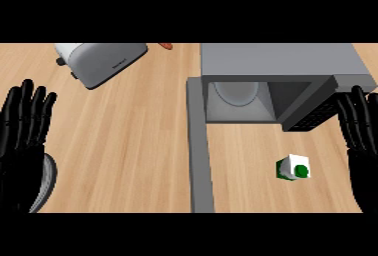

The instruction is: Pick up the milk, place it into the microwave and close the microwave

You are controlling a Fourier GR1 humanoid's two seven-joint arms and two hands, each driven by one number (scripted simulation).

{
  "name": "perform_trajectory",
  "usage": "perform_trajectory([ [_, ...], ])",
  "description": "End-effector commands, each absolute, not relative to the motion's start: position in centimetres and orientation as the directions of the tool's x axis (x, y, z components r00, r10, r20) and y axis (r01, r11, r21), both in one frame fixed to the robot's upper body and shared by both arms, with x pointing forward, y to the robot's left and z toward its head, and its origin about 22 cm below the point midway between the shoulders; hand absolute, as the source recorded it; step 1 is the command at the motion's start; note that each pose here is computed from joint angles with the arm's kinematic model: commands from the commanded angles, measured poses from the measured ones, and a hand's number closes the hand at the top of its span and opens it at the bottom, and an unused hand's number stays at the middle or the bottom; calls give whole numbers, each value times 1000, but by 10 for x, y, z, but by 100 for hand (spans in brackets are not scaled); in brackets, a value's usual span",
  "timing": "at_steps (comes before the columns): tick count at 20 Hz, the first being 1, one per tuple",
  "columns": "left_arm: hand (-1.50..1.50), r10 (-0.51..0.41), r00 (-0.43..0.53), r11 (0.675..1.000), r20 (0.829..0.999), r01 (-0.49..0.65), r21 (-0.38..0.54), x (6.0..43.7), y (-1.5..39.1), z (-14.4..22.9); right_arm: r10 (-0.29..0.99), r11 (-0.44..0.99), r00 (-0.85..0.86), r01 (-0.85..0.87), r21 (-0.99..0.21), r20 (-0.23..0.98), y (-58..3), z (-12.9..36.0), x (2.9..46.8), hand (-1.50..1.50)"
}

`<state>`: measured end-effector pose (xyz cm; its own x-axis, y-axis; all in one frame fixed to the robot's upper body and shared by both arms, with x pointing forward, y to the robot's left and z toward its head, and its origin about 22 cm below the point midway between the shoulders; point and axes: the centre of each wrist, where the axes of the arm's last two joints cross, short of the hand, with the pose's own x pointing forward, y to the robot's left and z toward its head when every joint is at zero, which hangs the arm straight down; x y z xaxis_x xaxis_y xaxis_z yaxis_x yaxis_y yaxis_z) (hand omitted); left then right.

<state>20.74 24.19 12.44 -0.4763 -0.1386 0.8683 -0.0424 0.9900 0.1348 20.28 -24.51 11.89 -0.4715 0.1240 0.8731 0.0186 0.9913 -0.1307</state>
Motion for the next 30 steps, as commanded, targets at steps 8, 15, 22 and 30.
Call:
perform_trajectory([
  [8,-150,-17,-395,998,919,-68,-11,214,269,121,-21,970,-457,-226,-94,889,-227,109,175,-150],
  [15,-150,-22,-374,998,927,-55,2,170,289,116,24,968,-425,-215,-126,905,-220,123,145,-150],
  [22,-150,-15,-391,998,920,-57,-8,148,310,120,113,979,-413,-110,-173,904,-246,126,140,-150],
  [30,-150,7,-379,999,925,-45,-26,134,325,108,113,982,-361,-98,-159,926,-235,71,163,-150],
])
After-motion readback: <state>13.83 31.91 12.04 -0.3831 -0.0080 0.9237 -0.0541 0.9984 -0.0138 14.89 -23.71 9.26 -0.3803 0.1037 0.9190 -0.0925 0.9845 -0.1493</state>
